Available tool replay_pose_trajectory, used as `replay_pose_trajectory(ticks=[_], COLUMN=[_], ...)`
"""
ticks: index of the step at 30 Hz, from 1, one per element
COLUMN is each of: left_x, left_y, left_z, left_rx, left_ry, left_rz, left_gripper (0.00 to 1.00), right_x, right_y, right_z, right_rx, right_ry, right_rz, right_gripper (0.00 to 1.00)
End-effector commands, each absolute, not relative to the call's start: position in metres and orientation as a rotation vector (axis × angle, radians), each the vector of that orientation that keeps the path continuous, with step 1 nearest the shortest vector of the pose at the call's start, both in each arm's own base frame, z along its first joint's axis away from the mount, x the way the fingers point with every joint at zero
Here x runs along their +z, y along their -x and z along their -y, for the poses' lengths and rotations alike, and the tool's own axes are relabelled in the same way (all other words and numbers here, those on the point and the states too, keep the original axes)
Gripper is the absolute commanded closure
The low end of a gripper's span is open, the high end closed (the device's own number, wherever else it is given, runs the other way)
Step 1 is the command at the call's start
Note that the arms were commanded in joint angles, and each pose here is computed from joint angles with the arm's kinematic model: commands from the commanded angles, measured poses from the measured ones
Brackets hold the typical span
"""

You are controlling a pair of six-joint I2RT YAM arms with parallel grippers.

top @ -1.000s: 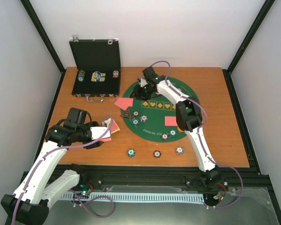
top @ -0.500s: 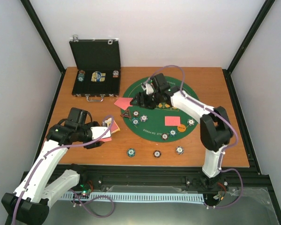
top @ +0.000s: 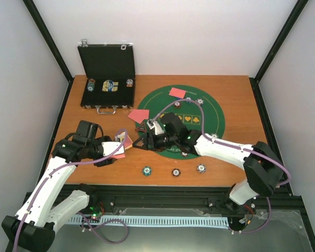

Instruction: Distribute texas hold em gaming equipment

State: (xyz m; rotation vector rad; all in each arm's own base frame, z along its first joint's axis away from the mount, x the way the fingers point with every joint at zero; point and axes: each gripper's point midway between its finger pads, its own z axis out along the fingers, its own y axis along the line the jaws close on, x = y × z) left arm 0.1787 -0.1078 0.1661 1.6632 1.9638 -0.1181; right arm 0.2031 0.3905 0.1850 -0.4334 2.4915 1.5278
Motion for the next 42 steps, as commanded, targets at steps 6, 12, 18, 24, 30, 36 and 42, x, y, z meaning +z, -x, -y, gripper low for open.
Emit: replay_pose_trajectory(ticks=[6, 12, 18, 24, 30, 36, 42], left_x=[0.185, 0.186, 0.187, 0.187, 0.189, 0.194, 0.193], left_y=[-0.189, -0.187, -0.185, -0.185, -0.184, -0.183, -0.183], left_z=[0.118, 0.117, 0.117, 0.117, 0.116, 0.117, 0.116], left_rx=[-0.138, -0.133, -0.134, -0.137, -0.129, -0.126, -0.126], left_ry=[-1.612, -1.614, -1.616, -1.612, -1.616, -1.612, -1.613], left_rz=[-1.913, -1.906, -1.904, -1.906, -1.904, -1.889, -1.891], left_gripper=[0.62, 0.62, 0.62, 0.62, 0.62, 0.62, 0.62], right_x=[0.204, 0.201, 0.201, 0.191, 0.18, 0.173, 0.161], right_y=[-0.172, -0.164, -0.162, -0.166, -0.167, -0.172, -0.182], right_z=[-0.442, -0.458, -0.468, -0.484, -0.504, -0.504, -0.485], right_rx=[1.71, 1.754, 1.803, 1.849, 1.868, 1.828, 1.769], right_ry=[0.467, 0.493, 0.494, 0.458, 0.473, 0.44, 0.391], right_rz=[-2.387, -2.383, -2.37, -2.389, -2.426, -2.466, -2.522], right_gripper=[0.24, 0.25, 0.26, 0.27, 0.31, 0.35, 0.45])
